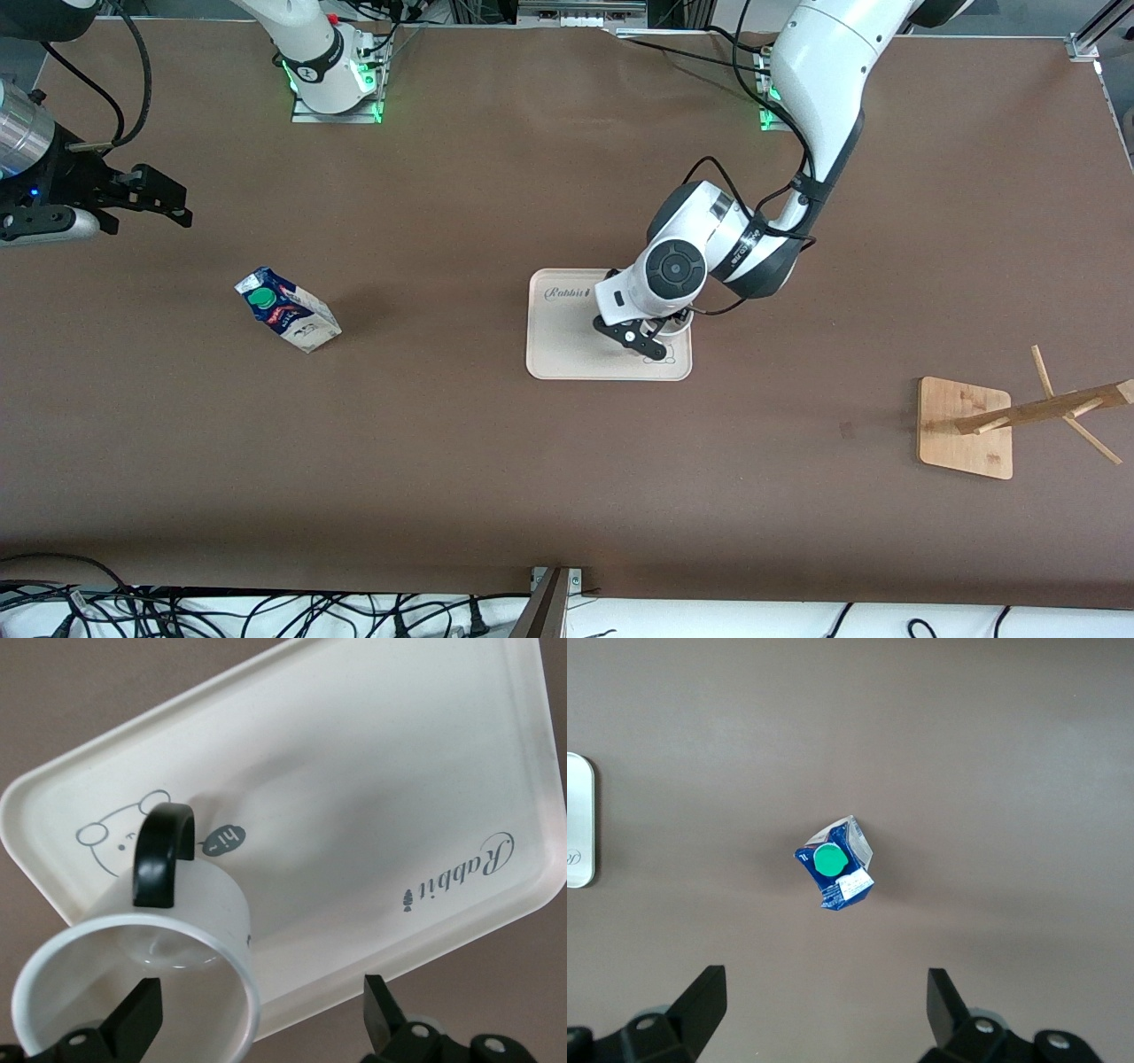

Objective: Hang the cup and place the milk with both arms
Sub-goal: 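Grasp the white mug by its rim with the left gripper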

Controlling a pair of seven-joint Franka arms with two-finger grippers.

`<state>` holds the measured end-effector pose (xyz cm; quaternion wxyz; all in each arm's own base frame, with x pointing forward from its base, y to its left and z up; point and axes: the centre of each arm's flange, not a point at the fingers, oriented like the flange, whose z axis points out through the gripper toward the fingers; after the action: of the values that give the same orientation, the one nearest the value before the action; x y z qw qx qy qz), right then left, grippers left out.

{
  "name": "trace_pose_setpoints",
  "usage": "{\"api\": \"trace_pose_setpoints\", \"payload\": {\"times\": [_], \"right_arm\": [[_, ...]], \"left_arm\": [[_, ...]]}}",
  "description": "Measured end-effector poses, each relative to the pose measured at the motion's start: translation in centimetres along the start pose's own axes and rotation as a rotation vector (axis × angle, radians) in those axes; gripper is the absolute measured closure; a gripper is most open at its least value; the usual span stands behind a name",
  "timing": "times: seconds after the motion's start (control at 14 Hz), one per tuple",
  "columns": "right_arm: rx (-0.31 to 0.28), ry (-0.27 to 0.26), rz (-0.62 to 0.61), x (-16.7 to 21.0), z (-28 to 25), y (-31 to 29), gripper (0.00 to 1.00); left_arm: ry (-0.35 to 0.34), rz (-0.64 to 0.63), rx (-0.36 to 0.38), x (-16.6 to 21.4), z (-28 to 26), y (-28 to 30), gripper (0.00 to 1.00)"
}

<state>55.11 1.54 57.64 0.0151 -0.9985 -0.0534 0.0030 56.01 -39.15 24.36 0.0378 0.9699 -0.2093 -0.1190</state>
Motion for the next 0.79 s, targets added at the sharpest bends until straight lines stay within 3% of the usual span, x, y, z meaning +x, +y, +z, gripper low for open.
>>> {"api": "trace_pose_setpoints", "payload": {"times": [0.5, 0.64, 0.79], "right_arm": [[-0.011, 0.044, -0.009, 0.8, -1.6, -0.4, 0.00], [-0.013, 0.051, -0.010, 0.8, -1.9, -0.4, 0.00], [-0.014, 0.052, -0.009, 0.9, -1.9, -0.4, 0.00]], "left_arm": [[-0.021, -0.030, 0.003, -0.2, 1.5, 0.7, 0.00], [-0.026, -0.046, 0.003, -0.2, 1.9, 0.8, 0.06], [-0.029, -0.104, 0.006, -0.3, 2.2, 1.3, 0.26]]}}
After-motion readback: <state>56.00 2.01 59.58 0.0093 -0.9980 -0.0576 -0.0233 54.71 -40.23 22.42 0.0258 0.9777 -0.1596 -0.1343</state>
